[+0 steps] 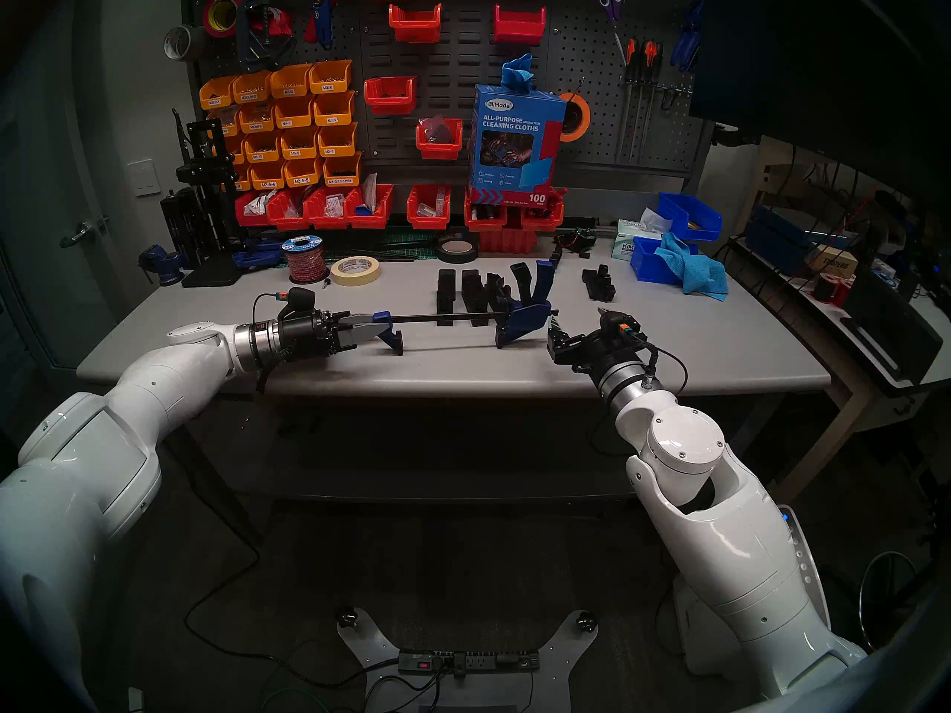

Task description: Clamp the two 3D printed pieces together with the clamp

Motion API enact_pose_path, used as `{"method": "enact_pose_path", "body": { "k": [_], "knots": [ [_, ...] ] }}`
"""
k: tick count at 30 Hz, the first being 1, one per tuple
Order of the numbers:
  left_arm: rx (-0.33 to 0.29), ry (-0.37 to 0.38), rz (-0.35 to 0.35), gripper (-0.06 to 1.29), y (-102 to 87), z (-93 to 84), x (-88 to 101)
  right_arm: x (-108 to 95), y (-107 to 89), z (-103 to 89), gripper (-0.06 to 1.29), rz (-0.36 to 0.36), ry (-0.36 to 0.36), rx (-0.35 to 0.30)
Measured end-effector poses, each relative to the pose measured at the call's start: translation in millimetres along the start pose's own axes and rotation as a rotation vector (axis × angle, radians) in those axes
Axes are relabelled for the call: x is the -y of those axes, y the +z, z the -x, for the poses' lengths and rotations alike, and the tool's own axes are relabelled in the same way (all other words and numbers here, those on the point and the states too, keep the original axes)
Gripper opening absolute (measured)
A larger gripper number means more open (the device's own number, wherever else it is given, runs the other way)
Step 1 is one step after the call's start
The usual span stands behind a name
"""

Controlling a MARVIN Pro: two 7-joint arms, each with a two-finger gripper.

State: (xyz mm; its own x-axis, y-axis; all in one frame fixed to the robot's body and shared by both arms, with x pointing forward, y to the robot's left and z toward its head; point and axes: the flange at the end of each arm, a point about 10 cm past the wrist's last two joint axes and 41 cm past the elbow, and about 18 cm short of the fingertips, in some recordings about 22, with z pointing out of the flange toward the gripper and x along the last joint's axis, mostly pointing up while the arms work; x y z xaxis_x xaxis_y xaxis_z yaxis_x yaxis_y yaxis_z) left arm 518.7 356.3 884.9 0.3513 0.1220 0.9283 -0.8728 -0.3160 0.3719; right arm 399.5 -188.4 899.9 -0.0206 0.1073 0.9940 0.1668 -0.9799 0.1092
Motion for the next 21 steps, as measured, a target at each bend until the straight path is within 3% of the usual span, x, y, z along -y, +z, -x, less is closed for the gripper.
{"method": "enact_pose_path", "body": {
  "k": [3, 4, 5, 21],
  "knots": [
    [0.008, -0.018, 0.006, 1.25, 0.8, 1.0, -1.0, 0.0, 0.0, 0.0, 1.26, 0.0, 0.0, 0.0],
    [0.008, -0.02, 0.008, 0.82, 1.0, 1.0, -1.3, 0.0, 0.0, 0.0, 1.26, 0.0, 0.0, 0.0],
    [0.008, -0.022, 0.009, 0.07, 0.8, 1.0, -1.5, 0.0, 0.0, 0.0, 1.26, 0.0, 0.0, 0.0],
    [-0.014, -0.024, 0.0, 0.03, -0.6, 4.2, 0.3, 0.0, 0.0, 0.1, 1.26, 0.0, 0.0, 0.0]
  ]
}}
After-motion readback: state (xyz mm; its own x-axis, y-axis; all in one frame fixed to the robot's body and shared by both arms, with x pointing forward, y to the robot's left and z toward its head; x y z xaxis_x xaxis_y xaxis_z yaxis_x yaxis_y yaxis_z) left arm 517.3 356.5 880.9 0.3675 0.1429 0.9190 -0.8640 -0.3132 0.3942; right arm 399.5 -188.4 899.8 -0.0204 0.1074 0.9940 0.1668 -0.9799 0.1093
